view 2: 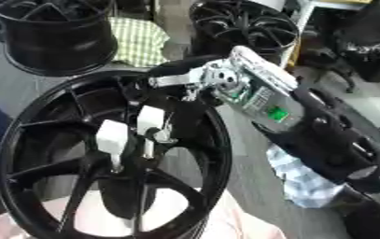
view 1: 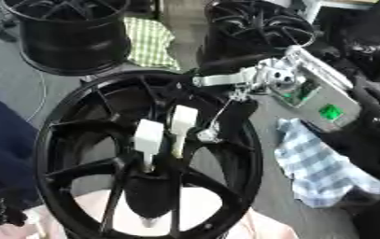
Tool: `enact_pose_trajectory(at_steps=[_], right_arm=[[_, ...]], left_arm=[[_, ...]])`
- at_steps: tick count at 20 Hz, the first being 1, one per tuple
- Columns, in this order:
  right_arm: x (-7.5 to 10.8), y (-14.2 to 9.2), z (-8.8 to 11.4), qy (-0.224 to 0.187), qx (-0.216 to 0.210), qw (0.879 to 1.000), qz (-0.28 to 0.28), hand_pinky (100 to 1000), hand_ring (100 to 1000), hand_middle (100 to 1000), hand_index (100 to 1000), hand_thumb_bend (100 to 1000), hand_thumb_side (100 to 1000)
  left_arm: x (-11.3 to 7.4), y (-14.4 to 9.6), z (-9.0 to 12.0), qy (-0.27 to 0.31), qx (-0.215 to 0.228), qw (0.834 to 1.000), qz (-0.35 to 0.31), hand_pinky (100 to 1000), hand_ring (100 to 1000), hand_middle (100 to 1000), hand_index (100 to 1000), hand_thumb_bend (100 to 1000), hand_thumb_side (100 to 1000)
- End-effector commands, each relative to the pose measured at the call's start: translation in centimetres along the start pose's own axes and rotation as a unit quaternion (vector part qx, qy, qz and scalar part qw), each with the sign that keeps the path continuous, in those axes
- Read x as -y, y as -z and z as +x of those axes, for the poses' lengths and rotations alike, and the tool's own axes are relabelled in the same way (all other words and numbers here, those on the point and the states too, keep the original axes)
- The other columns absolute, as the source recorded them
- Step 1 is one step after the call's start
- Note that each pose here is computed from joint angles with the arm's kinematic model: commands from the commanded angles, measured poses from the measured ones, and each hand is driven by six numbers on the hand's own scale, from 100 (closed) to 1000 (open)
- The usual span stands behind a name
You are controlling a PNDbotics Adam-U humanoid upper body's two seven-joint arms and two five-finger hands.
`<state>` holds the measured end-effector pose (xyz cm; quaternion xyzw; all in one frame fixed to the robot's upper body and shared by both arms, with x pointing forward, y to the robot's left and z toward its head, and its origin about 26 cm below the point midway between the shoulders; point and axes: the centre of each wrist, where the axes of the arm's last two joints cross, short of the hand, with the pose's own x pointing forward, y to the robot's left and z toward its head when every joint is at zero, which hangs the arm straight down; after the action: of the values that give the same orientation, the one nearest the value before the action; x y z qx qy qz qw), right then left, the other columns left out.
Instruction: Pull the pin out of the wheel hub.
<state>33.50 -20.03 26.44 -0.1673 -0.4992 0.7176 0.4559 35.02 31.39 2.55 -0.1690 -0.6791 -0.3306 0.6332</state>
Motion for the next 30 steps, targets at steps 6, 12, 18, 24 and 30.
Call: enact_pose_trajectory(at_steps=[6, 12, 18, 24, 30], right_arm=[[0.4, 0.4, -1.1, 0.019, -0.031, 0.999, 0.014, 901, 946, 935, 983, 237, 303], [0.2, 1.1, -1.9, 0.032, -0.042, 0.998, 0.021, 892, 937, 927, 983, 229, 347], [-0.1, 1.8, -2.8, 0.046, -0.059, 0.997, 0.028, 885, 927, 916, 980, 225, 390], [-0.5, 2.5, -3.4, 0.054, -0.071, 0.995, 0.035, 859, 889, 890, 969, 229, 410], [-0.6, 2.8, -3.7, 0.061, -0.085, 0.994, 0.037, 825, 830, 821, 942, 241, 435]], left_arm=[[-0.3, 0.5, 1.2, 0.011, 0.012, 1.0, -0.002, 653, 623, 624, 871, 100, 949], [-0.2, 0.6, 1.2, 0.01, 0.013, 1.0, -0.003, 652, 621, 621, 872, 100, 948], [-0.2, 0.6, 1.3, 0.009, 0.013, 1.0, -0.003, 651, 620, 620, 873, 100, 948], [-0.2, 0.7, 1.3, 0.009, 0.014, 1.0, -0.003, 650, 620, 619, 873, 100, 946], [-0.2, 0.6, 1.4, 0.011, 0.014, 1.0, -0.003, 649, 620, 619, 873, 100, 943]])
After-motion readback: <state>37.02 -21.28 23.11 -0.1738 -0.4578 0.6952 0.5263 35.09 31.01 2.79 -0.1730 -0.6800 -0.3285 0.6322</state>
